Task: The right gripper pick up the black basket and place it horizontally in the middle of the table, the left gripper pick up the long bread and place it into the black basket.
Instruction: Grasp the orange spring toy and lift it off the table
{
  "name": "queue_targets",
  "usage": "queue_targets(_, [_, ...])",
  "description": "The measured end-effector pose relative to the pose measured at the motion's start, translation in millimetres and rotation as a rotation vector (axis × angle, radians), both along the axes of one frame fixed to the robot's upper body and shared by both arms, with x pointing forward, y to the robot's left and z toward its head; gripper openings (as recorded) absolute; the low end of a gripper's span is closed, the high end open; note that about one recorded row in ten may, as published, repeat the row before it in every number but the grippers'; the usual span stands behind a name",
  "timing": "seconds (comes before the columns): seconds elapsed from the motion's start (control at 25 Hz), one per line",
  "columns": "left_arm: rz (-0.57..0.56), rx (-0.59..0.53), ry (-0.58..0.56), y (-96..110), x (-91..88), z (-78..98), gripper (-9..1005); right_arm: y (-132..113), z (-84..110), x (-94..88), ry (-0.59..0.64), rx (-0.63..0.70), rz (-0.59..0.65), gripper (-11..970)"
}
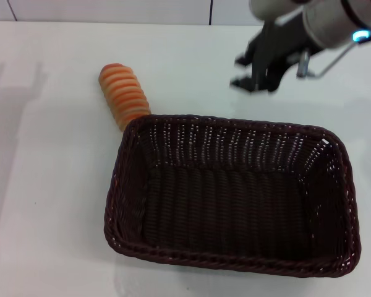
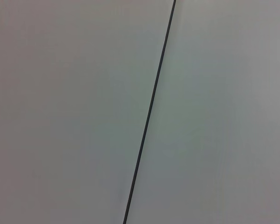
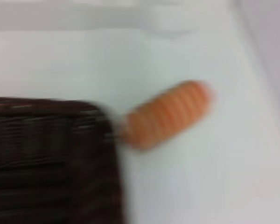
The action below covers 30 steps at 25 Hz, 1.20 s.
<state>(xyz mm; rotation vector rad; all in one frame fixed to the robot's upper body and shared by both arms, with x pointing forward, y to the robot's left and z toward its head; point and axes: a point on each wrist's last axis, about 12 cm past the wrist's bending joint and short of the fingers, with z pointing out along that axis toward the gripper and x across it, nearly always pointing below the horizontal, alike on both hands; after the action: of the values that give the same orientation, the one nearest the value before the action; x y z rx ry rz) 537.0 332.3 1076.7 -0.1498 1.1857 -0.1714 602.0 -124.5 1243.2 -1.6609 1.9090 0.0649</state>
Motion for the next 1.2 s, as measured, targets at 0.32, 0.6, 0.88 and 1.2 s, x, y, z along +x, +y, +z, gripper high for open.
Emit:
queue_targets(0.32, [-0.018, -0.032, 0.025, 0, 2.4, -2.0, 862, -16, -28.5, 1.3, -0.378, 0.207, -0.117, 343])
queue_targets(0.6, [-0.059, -0.003, 0.052, -10, 10.6, -2.2, 862, -18, -85.7, -15.5, -0.678, 0.394, -0.218, 344])
queue_targets(0.88, [-0.085, 0.009, 0.07, -17, 15.6, -2.9, 862, -41, -115.2, -30.3, -0.922, 0.539, -0.377, 344])
queue_targets(1.2, [-0.118, 0.029, 0.07, -24, 16.2, -2.7, 863, -84, -145.5, -44.3, -1.043, 0.807, -0.513, 344])
